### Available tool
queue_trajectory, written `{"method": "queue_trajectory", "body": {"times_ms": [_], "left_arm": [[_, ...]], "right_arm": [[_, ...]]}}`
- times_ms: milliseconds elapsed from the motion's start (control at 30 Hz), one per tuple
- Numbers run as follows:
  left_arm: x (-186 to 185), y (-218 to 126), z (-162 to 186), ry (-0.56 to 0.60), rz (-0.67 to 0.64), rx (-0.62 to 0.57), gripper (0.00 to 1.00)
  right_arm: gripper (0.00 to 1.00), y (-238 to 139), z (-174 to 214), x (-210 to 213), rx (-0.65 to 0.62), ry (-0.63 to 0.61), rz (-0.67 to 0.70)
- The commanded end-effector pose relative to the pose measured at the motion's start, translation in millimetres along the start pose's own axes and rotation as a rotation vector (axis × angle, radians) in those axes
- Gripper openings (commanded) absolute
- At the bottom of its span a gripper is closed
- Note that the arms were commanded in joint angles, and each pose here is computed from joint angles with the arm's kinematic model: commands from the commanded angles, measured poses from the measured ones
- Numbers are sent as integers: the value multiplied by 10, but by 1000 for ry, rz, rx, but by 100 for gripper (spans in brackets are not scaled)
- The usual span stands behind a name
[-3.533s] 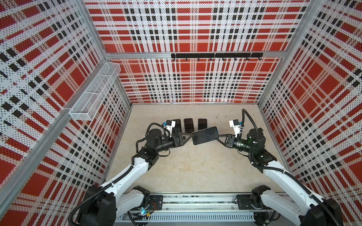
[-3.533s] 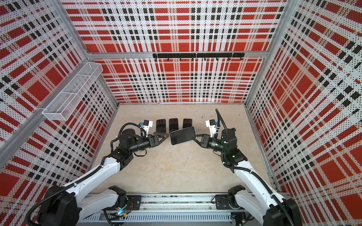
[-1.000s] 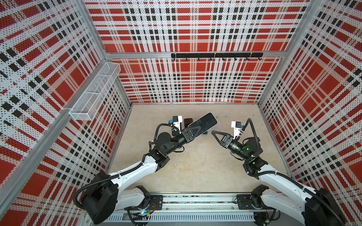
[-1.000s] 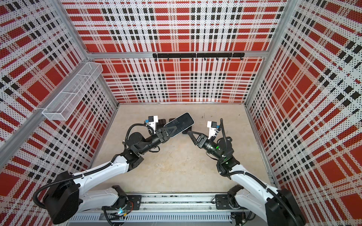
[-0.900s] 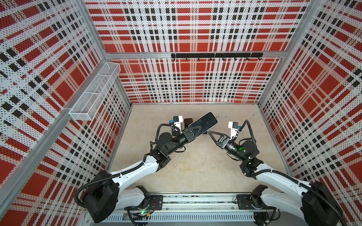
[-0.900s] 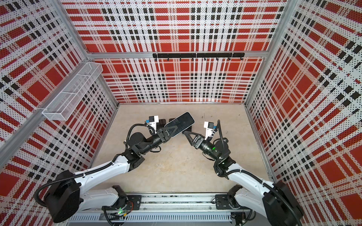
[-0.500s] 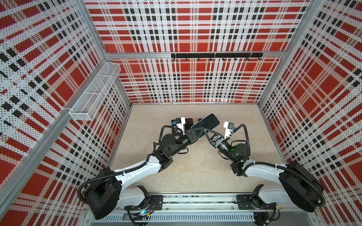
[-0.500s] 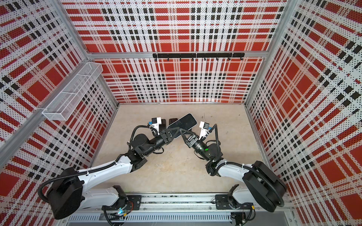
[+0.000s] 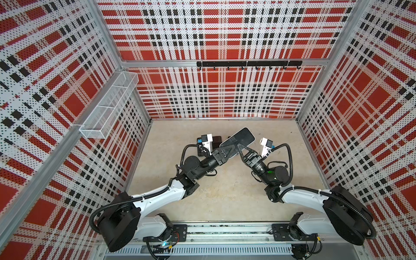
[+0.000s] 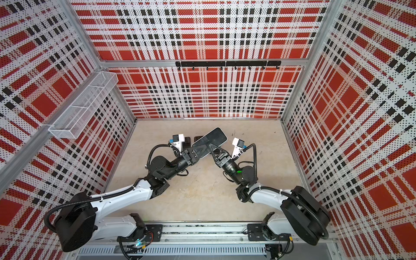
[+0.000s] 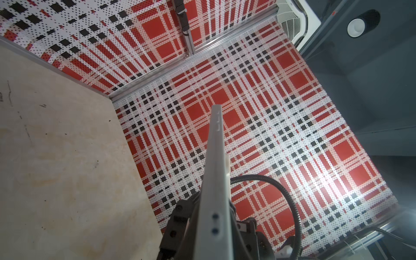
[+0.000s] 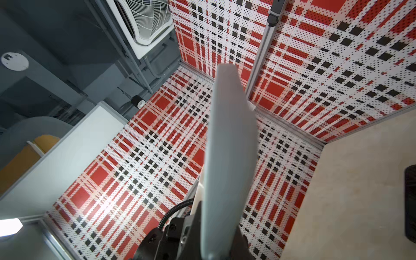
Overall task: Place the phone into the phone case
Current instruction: 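Lift the cased phone with both grippers and tilt it upright, then carry the cased phone with right to the row end while left withdraws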
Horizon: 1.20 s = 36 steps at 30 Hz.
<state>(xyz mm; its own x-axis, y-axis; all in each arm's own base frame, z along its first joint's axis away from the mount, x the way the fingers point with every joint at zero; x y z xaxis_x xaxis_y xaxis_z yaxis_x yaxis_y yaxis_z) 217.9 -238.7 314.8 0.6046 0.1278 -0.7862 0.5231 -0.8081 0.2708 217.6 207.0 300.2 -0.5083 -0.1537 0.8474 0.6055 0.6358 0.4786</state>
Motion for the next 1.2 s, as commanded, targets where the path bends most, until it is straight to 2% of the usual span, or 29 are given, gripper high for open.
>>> {"method": "queue_trajectory", "body": {"times_ms": [0,33,200,233,300,433,567,667,833,1000,1167], "left_arm": [[-41,6,-29,-11,12,-26,12],[-45,-4,-40,-2,9,-28,19],[-33,-144,-143,71,-68,-30,75],[-28,-192,-179,92,-94,-27,100],[-12,-295,-254,136,-148,-24,99],[52,-540,-395,245,-308,29,100],[147,-766,-483,365,-478,117,100],[229,-858,-537,403,-564,178,100],[341,-850,-590,388,-579,246,100],[465,-775,-555,358,-572,304,99],[587,-722,-511,336,-569,352,100]], "right_arm": [[1,38,-119,153,-72,-113,-60],[1,35,-141,152,-71,-114,-46],[0,10,-360,181,-33,-146,100],[0,3,-425,205,-18,-163,152],[0,-16,-548,245,18,-200,267],[0,-54,-892,323,168,-300,598],[0,-106,-1252,189,362,-279,863],[0,-99,-1455,-72,503,-171,946],[0,-30,-1617,-597,683,-101,1006],[0,31,-1747,-1106,742,-48,1091],[0,92,-1828,-1506,765,9,1106]]}}
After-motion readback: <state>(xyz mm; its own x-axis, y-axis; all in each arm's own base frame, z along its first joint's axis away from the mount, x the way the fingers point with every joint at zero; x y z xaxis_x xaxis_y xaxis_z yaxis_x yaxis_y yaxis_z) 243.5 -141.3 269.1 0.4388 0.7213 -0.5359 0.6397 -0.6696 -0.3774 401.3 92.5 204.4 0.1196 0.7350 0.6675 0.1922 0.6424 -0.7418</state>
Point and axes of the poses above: each gripper's point midway between its finger pads, its own y axis out along the fingers, its own x axis along the line the jaws close on, z = x × y, the point moved 9 cm from there along -y, back along the fingers, and after that the axes turned 9 degrees about y, right-handed, at the moved point
